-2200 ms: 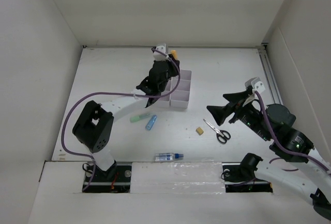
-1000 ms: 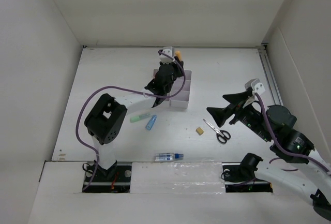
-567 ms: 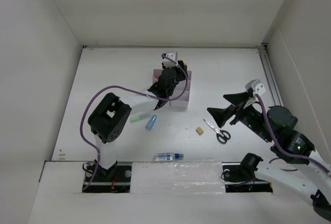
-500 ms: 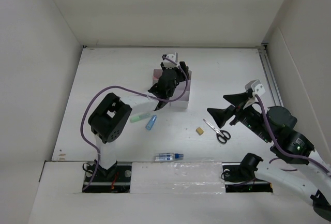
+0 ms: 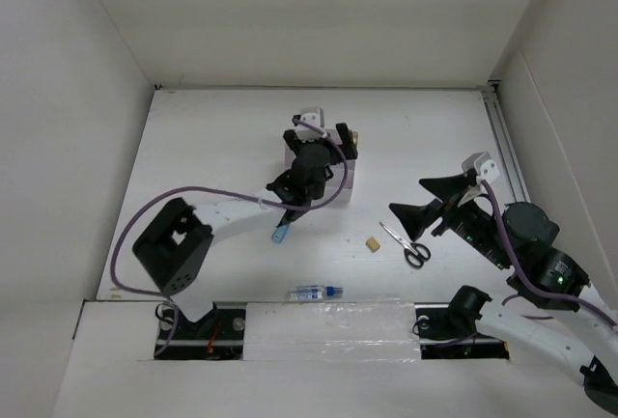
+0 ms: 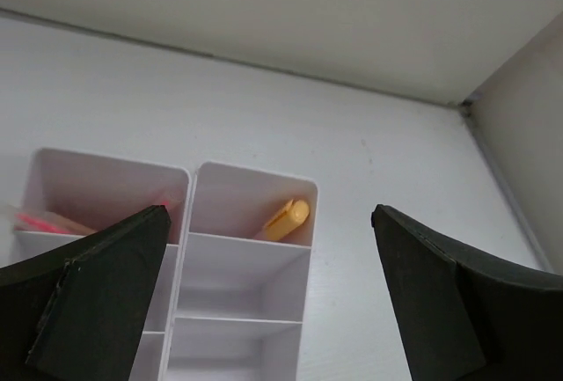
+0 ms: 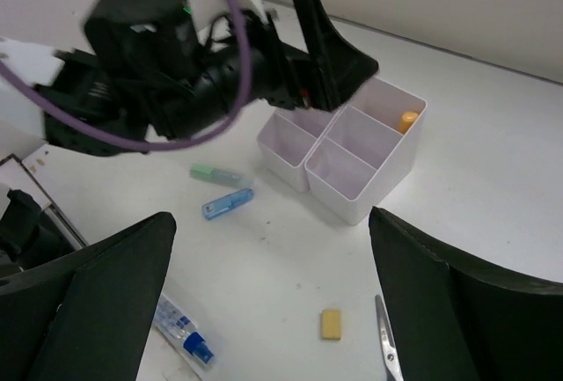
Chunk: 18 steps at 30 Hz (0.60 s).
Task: Sort the stationery into containers
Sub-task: Pick up the stationery from the center of the board.
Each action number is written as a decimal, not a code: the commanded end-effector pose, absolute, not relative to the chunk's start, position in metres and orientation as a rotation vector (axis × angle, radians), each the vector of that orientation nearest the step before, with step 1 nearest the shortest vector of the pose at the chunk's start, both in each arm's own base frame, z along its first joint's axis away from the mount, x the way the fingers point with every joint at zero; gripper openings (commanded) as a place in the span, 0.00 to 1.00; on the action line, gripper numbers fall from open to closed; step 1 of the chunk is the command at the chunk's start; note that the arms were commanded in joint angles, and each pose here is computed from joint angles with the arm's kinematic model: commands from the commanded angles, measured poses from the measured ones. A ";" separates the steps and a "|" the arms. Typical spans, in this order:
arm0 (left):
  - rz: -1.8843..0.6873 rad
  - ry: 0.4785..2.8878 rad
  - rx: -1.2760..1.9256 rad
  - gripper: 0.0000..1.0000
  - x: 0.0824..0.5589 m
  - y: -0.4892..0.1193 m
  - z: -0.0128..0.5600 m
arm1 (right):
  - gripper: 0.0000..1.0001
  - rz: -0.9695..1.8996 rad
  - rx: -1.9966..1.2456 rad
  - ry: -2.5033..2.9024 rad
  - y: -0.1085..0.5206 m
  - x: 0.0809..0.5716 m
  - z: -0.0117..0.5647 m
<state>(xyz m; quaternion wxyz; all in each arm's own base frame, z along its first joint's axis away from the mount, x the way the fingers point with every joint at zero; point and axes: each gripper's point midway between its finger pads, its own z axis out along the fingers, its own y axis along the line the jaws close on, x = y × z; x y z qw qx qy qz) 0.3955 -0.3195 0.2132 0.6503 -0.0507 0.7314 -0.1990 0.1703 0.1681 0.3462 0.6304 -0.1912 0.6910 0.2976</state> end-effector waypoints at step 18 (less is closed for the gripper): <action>-0.346 1.827 -1.457 0.99 0.285 -0.111 0.158 | 1.00 0.749 -0.474 1.520 0.183 0.167 0.356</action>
